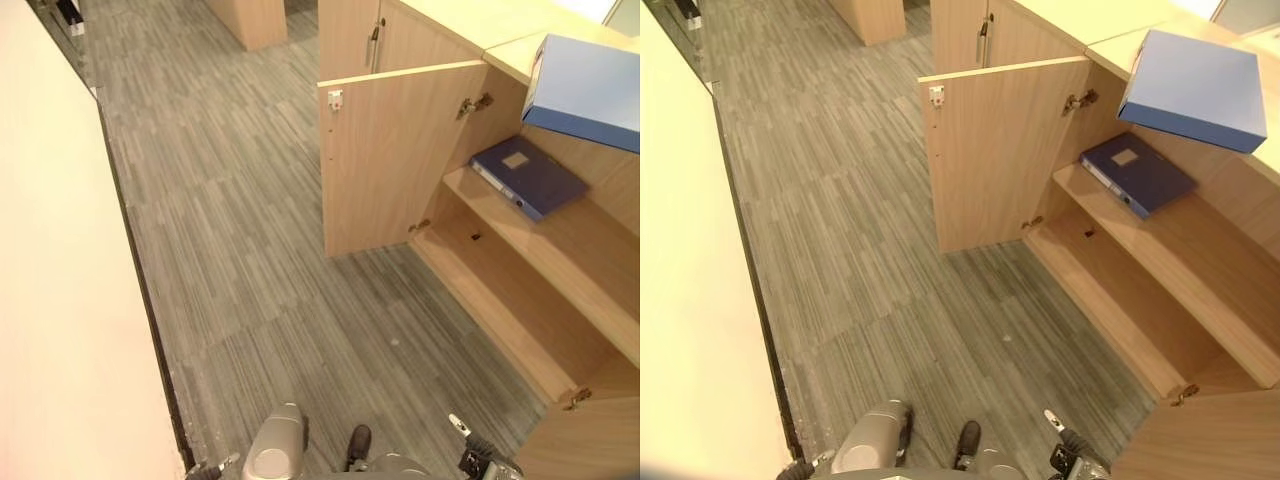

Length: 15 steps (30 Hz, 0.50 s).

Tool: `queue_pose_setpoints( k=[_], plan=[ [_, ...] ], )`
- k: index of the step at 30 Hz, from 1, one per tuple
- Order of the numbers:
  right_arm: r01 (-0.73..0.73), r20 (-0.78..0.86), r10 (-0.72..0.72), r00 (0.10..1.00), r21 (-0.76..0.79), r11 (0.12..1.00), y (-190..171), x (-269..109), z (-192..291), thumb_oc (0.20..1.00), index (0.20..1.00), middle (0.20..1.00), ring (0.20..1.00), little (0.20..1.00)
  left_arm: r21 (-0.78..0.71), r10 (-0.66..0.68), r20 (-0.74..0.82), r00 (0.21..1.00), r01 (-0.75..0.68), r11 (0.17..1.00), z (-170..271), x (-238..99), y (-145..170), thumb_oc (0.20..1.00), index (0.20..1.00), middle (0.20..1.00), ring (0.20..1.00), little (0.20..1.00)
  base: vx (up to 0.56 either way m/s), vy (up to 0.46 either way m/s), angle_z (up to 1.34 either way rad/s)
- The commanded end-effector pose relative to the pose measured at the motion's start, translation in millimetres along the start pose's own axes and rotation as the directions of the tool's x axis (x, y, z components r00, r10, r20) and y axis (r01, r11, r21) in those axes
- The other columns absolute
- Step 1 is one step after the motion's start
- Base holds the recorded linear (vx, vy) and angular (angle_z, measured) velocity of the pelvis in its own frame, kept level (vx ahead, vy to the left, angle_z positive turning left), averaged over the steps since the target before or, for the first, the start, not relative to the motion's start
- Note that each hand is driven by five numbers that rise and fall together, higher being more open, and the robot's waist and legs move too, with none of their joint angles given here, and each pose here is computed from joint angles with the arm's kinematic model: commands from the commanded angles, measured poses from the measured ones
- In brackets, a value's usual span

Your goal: Put the empty folder in the office cabinet

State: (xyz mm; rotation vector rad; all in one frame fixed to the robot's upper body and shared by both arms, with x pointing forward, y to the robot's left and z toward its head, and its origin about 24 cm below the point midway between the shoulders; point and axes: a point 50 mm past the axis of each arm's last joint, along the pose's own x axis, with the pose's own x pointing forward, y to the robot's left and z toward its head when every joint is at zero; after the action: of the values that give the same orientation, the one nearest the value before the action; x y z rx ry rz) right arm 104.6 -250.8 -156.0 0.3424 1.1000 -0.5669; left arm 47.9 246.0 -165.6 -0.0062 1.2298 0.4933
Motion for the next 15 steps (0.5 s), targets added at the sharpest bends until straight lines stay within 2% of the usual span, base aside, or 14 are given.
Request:
queue_pose_setpoints(
  k=[1, 8, 15],
  plan=[
    [0.043, -0.018, -0.043, 0.999, -0.005, 0.999, -17, -2, -7, 1.0, 1.0, 1.0, 1.0, 1.0, 0.014, 0.033, -0.021, 0.999, -0.033, 0.999, -12, -2, 13, 1.0, 1.0, 1.0, 1.0, 1.0, 0.16, 0.095, -0.79],
    [0.046, -0.047, -0.046, 0.998, -0.001, 0.999, -20, -3, -18, 1.0, 1.0, 1.0, 1.0, 1.0, 0.037, 0.02, -0.062, 0.998, -0.017, 0.999, -23, -4, 12, 1.0, 1.0, 1.0, 1.0, 1.0, 0.2, 0.185, -0.74],
    [0.014, -0.05, -0.014, 0.999, 0.004, 1.0, -10, -2, -18, 1.0, 1.0, 1.0, 1.0, 1.0, 0.041, 0.032, -0.036, 0.999, -0.031, 0.999, -14, -2, 16, 1.0, 1.0, 1.0, 1.0, 1.0, 0.1, 0.201, -0.38]
  ],
)
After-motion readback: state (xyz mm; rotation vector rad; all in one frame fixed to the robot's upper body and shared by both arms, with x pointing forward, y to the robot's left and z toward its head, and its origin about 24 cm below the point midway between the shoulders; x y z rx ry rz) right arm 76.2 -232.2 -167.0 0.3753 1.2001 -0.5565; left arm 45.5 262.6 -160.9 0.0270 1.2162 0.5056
